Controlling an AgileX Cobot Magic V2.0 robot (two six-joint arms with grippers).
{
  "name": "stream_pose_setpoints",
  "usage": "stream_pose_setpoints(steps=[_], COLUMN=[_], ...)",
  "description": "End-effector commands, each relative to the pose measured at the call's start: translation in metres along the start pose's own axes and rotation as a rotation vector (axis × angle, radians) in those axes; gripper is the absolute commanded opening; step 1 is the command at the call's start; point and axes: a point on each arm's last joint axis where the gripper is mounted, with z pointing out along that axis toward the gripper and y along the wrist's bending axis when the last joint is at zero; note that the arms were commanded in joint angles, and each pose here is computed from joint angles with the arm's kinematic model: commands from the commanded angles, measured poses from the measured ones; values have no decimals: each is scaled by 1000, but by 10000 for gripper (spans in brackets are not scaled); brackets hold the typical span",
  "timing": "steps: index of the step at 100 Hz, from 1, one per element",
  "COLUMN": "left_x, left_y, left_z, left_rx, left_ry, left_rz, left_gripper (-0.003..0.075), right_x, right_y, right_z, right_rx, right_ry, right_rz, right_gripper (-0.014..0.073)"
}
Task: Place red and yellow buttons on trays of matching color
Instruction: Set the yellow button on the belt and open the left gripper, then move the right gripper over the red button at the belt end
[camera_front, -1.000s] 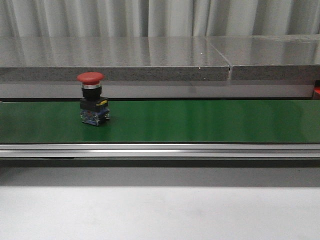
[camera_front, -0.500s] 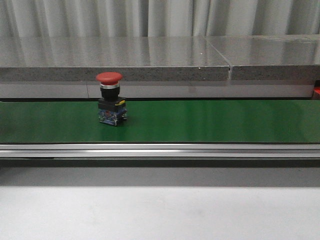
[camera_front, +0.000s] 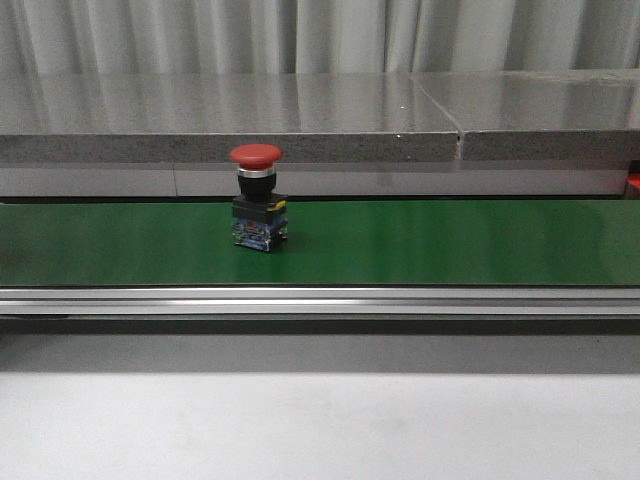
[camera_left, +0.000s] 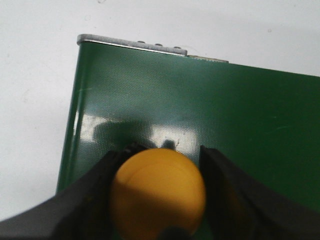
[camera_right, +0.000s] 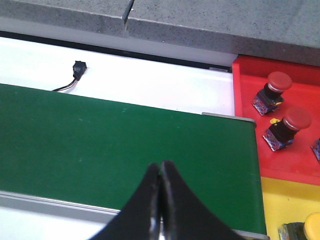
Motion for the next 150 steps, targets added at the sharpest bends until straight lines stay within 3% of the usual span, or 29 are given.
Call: stream_pose_setpoints(steps=[1, 9, 32, 51, 72, 98, 127, 139, 150], left_x=[-10, -11, -14, -12, 5, 61, 141, 170, 187], left_y=[-5, -5, -7, -16, -43, -56, -39, -32, -28], left_z=[-17, -17, -33, -79, -142, -194, -186, -177, -176], left_rx=[11, 10, 9, 24, 82, 161, 174, 176, 187], left_ry=[-94, -101, -176, -301, -480, -749, -847, -852, -884], left_rz=[7, 7, 12, 37, 145, 206, 205, 207, 199], left_gripper=[510, 562, 557, 557, 557, 557, 552, 497, 372], right_x=[-15, -15, -15, -15, -15, -15, -15, -15, -15], right_y=[-2, -2, -2, -2, -2, -2, -2, -2, -2], right_z=[-6, -6, -6, -6, -6, -6, -6, -6, -6], right_rx=[20, 20, 20, 20, 20, 20, 20, 20, 20], right_ry=[-105, -105, -105, -105, -105, -105, -105, -105, -105], right_rz=[-9, -9, -9, -9, -9, -9, -9, -9, -9], right_gripper=[-68, -68, -68, -68, -68, -68, -68, -68, -68])
